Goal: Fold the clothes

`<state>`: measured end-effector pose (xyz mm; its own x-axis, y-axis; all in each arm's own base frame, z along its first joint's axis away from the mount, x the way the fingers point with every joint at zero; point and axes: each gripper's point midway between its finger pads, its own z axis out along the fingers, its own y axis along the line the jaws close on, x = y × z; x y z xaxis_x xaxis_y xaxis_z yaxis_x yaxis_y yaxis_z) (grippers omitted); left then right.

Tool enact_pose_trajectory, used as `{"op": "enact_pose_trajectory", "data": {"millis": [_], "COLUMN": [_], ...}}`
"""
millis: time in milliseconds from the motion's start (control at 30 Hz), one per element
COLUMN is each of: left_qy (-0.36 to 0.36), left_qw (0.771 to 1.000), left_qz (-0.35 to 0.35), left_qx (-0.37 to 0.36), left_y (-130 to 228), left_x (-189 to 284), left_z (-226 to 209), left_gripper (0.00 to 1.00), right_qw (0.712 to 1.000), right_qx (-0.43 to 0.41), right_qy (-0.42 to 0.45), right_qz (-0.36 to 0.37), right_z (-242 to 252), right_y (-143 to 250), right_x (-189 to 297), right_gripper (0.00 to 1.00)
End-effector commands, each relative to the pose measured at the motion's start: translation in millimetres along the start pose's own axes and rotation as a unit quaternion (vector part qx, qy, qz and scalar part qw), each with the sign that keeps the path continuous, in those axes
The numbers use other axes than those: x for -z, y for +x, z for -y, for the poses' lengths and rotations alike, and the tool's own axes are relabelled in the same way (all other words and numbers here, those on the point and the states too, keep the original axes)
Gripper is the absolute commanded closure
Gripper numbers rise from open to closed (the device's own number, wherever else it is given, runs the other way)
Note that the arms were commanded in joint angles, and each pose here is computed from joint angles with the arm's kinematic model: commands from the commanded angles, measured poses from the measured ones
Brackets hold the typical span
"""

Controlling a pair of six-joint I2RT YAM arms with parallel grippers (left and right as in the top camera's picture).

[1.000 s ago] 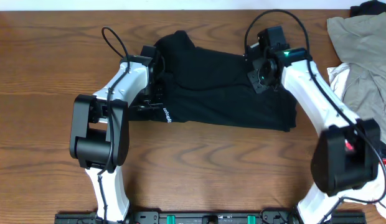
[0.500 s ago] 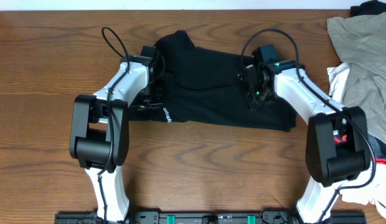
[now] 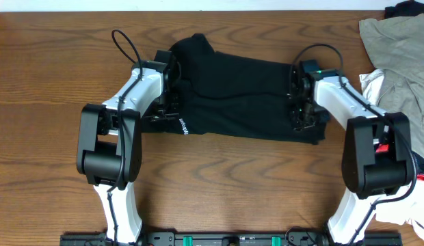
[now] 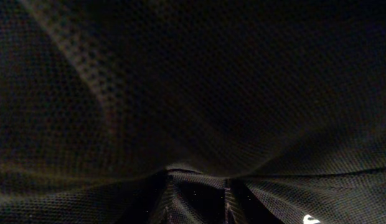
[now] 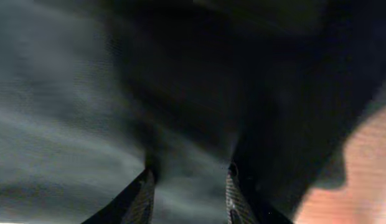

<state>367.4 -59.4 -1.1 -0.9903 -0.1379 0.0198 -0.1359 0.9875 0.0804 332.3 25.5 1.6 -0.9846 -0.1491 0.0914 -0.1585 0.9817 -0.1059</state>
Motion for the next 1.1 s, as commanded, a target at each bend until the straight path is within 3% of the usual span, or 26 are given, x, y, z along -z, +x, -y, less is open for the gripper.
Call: {"op": "enact_pose_trajectory", "data": {"millis": [0, 367, 467, 800, 1067], "left_qy": [-0.007, -0.015, -0.015, -0.017, -0.038], "left_qw": [1.0, 1.0, 1.0, 0.999, 0.995], "left_qz": [-0.001, -0.024, -0.024, -0.031, -0.092], "left_qx": [0.003, 0.002, 0.002, 0.001, -0.004], "left_y": [1, 13, 13, 16, 46], "left_x": [-5, -5, -5, -5, 0], "left_z": [-5, -9, -9, -10, -20], "left_gripper": [0.7, 0.7, 0.7, 0.7, 0.69], "right_qw": [1.0, 0.998, 0.998, 0.993, 0.989], "right_qx": [-0.026, -0.05, -0.049, -0.105, -0.134], "right_qy": [0.012, 0.004, 0.003, 0.003, 0.001], "right_qz": [-0.012, -0.037, -0.049, -0.051, -0.068], "right_z": [15, 29, 27, 39, 60], "right_y": [6, 23, 31, 32, 44], "right_x": [-4, -13, -18, -14, -17], "right_gripper": [0.63, 0.59, 0.68, 0.62, 0.59]}}
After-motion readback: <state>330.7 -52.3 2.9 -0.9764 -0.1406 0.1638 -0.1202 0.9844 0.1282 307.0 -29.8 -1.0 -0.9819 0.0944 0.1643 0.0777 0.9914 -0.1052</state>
